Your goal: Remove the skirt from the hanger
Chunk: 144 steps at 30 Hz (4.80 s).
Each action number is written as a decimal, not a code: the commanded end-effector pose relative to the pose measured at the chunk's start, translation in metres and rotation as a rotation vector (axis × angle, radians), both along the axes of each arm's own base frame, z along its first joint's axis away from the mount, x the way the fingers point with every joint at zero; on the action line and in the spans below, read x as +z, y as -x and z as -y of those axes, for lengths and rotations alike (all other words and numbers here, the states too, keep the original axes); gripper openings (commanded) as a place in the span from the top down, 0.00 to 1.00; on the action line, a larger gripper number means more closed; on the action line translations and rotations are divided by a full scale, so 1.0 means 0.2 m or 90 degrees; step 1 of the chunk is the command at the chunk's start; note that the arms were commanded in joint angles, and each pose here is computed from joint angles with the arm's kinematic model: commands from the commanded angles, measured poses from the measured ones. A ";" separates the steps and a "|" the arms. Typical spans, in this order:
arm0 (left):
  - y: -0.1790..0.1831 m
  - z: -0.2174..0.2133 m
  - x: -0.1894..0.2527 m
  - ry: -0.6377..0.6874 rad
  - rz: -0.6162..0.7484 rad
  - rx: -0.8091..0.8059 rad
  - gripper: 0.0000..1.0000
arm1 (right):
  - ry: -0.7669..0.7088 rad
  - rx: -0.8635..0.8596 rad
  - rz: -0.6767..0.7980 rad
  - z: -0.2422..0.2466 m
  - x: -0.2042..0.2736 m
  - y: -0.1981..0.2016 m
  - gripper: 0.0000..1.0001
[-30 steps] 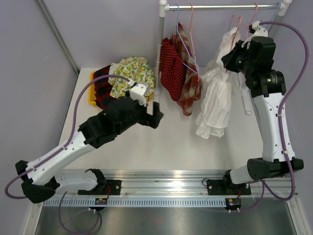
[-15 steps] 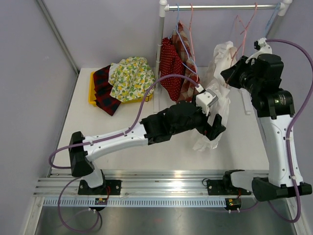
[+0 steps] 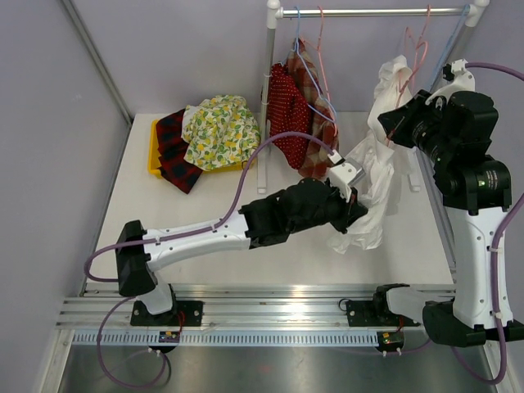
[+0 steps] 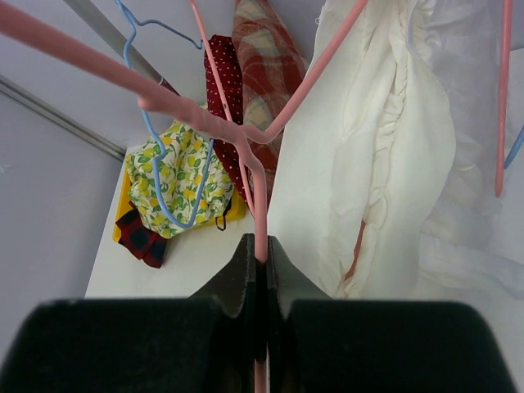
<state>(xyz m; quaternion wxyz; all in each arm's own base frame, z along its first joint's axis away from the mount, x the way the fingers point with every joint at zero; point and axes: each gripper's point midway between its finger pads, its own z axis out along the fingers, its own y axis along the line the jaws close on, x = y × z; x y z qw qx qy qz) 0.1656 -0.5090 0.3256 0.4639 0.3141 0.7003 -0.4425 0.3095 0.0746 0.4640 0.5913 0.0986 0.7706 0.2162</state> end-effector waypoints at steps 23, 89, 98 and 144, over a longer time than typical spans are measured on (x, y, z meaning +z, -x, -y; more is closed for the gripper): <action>0.98 -0.56 -0.45 -0.199 0.110 0.041 1.00 | 0.047 -0.130 0.119 0.18 0.32 -0.10 1.00; 0.20 -1.32 -0.19 -0.247 0.082 0.389 1.00 | 0.092 -0.147 0.078 0.09 0.06 -1.14 1.00; -0.09 -1.39 0.31 -0.205 0.180 0.446 1.00 | 0.086 -0.162 0.052 0.14 0.01 -0.94 0.94; -1.61 -2.31 0.26 -0.228 -0.017 0.812 0.01 | -0.009 0.088 0.160 -0.15 0.24 -0.24 0.01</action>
